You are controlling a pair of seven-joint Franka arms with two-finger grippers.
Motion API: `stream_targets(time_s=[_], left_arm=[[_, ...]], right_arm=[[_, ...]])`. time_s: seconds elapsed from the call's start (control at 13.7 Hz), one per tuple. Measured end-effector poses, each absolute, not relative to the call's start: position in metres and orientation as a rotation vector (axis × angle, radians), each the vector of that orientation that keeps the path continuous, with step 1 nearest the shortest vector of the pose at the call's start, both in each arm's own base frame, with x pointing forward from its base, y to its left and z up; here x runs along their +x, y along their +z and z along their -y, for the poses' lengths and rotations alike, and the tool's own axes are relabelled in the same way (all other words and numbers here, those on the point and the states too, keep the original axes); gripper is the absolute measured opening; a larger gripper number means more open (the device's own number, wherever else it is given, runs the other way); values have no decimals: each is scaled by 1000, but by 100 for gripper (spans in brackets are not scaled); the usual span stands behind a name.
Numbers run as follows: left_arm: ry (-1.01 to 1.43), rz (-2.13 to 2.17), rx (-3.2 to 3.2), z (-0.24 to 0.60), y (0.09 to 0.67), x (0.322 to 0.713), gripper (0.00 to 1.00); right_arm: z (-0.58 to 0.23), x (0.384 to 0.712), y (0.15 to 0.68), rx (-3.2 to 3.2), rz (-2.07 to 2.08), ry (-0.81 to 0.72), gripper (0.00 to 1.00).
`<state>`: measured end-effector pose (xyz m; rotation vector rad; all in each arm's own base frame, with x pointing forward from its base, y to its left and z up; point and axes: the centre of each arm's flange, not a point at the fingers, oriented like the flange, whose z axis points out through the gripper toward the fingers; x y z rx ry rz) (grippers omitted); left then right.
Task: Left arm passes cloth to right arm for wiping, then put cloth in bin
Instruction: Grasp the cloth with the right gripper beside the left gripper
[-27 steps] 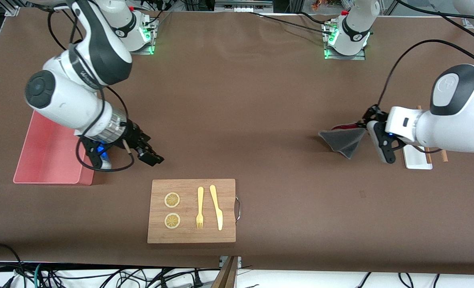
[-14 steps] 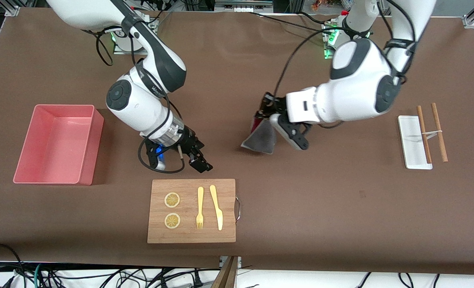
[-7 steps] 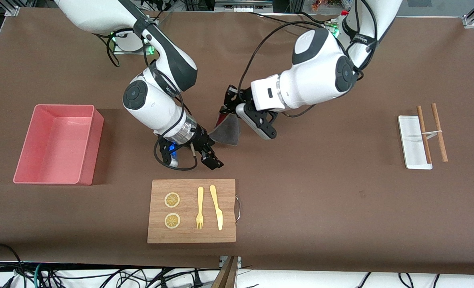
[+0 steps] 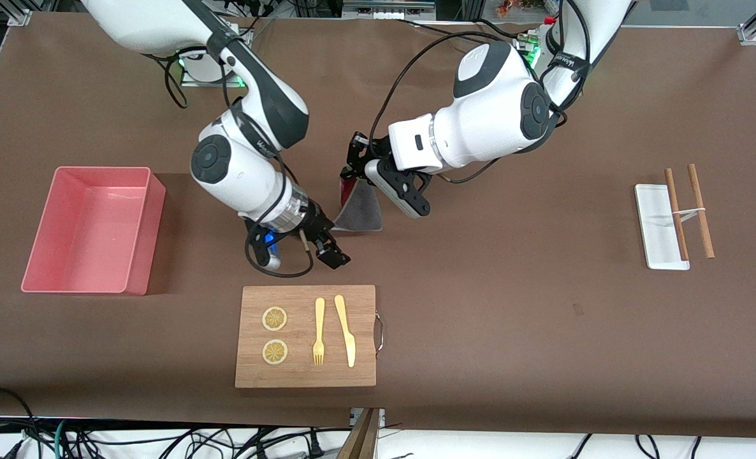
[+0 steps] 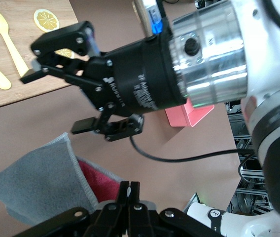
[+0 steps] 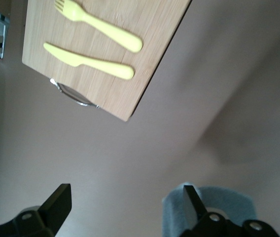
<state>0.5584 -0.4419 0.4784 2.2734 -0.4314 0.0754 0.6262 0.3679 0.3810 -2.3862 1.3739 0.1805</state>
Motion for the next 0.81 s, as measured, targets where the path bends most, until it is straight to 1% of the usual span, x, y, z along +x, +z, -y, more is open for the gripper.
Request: stream_targets(time_s=[0.15,0.51,0.66,0.73,0.81], left_arm=[[73,424,2268,442,479,559,2],[74,416,2266,441,479,560,2],[74,415,2266,441,479,560,2],[74,415,2266,441,479,560,2],[74,415,2266,441,479,560,2]], right_arm=[[-362,626,380,-2416,-1367,197,100],[-379,611,355,-2465,-1354,256,100],[-380,610,355,-2464,-1352,258,79],[-382,609,356,-2465,-1347,261,65],[-385,607,357,-2466,-1340,265,55]])
